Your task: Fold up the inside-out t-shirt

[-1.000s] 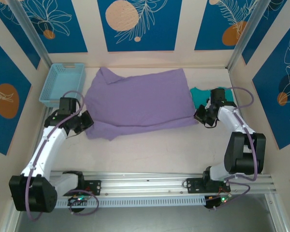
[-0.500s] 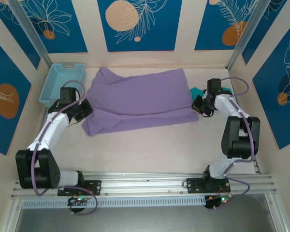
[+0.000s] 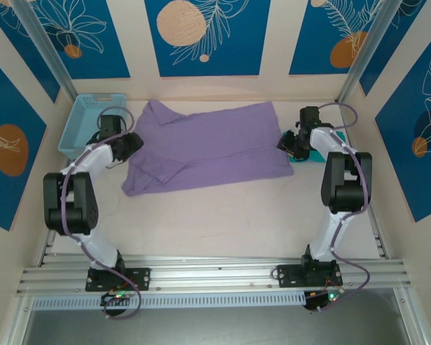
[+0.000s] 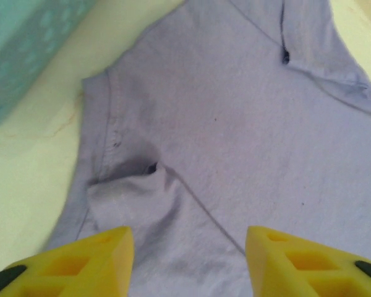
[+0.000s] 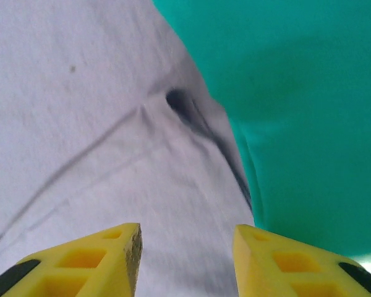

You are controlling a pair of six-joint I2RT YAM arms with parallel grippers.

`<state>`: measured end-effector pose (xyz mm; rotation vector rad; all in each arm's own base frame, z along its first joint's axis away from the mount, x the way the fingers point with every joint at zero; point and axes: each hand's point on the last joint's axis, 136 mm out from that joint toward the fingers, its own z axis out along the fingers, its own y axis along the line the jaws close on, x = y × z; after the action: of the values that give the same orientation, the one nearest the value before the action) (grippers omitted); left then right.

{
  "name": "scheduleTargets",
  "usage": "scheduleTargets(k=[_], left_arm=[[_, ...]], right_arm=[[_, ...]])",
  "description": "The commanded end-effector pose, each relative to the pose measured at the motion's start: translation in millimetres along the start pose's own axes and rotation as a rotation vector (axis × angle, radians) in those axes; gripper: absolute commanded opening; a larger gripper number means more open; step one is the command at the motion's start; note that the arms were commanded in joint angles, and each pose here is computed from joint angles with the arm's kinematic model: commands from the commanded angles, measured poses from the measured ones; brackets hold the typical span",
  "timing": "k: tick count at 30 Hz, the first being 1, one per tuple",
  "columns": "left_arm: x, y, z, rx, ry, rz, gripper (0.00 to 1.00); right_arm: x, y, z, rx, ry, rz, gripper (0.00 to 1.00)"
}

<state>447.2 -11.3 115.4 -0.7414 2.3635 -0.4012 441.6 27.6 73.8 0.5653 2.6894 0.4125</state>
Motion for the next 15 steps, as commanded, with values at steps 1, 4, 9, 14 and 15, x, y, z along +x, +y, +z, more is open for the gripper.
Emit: scheduleTargets(k=[1,4,9,14,15], left_arm=[[11.8,1.3,-30.0,0.029,-0.073,0.006,0.54],[46.7,0.3,-34.7,0.06,-0.038,0.041,0.56],[85.4,2.2,-19.6,0.083,0.067,0.082,0.57],[106.6,13.6,3.7,0.062,0.155,0.107,0.57],[111.0,15.2,7.0,0.062,0.174,0.111,0.57]], right_arm=[[24.5,10.3,-13.8,-0.012,-0.005,-0.069,0.45],[43.9,14.3,-1.4,0.0,0.048,-0.102,0.45],[47.2,-2.1,23.9,0.117,0.12,-0.156,0.44],[62.0,-20.0,38.4,0.218,0.214,-0.208,0.44],[65.9,-23.7,39.0,0.239,0.232,-0.22,0.43]])
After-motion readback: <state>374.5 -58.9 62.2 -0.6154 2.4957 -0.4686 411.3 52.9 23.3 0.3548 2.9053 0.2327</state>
